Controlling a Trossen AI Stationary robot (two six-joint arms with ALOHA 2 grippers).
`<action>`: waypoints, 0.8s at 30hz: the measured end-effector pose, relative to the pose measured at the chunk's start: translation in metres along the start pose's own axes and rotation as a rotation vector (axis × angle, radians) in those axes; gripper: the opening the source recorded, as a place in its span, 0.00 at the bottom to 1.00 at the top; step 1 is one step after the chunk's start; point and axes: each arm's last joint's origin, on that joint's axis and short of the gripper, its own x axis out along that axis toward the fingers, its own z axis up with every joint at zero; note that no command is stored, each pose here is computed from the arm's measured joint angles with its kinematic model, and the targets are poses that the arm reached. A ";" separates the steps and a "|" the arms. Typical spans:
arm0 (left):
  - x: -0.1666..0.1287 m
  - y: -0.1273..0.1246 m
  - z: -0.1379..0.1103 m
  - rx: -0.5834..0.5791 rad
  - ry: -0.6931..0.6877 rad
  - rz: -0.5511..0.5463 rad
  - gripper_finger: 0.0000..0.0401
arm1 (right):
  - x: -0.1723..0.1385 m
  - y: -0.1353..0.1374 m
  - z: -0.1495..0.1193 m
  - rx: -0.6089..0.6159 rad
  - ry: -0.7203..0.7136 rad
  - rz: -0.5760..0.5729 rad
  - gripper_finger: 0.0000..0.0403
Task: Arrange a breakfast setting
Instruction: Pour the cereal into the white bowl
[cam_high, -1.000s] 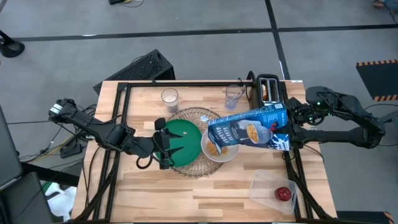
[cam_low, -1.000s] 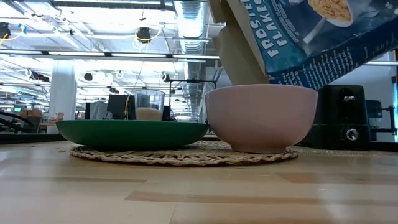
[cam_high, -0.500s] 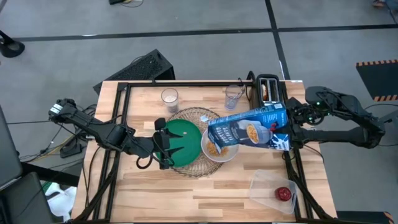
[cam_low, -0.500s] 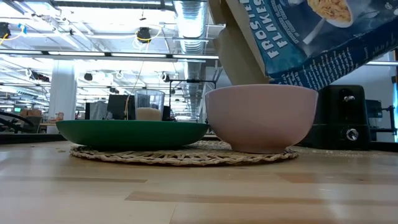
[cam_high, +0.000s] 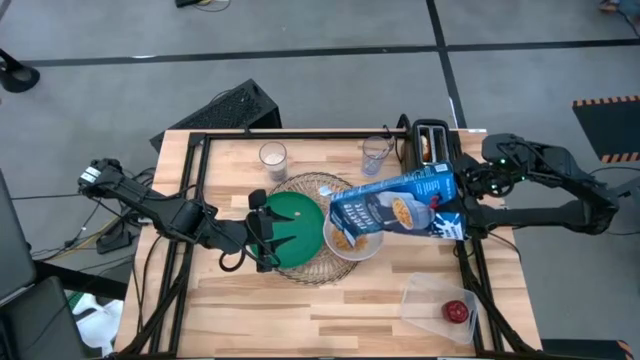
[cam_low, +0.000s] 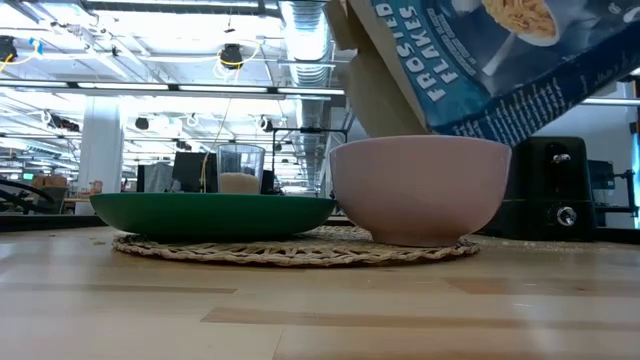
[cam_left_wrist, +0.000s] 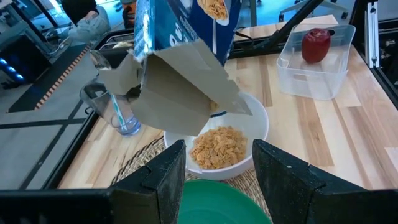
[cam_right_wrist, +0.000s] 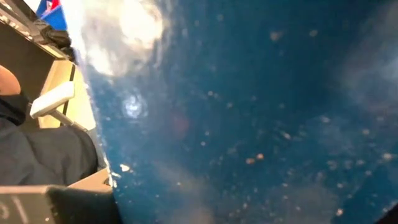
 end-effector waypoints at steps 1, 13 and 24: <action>0.000 0.000 0.000 0.000 0.001 0.000 0.43 | 0.000 0.000 0.000 -0.003 0.002 -0.002 0.78; 0.000 0.000 0.000 -0.001 0.003 0.000 0.43 | -0.008 0.001 -0.004 -0.022 -0.033 0.006 0.78; 0.000 0.000 0.000 -0.001 0.003 0.000 0.43 | -0.012 0.002 -0.008 -0.027 -0.046 -0.006 0.78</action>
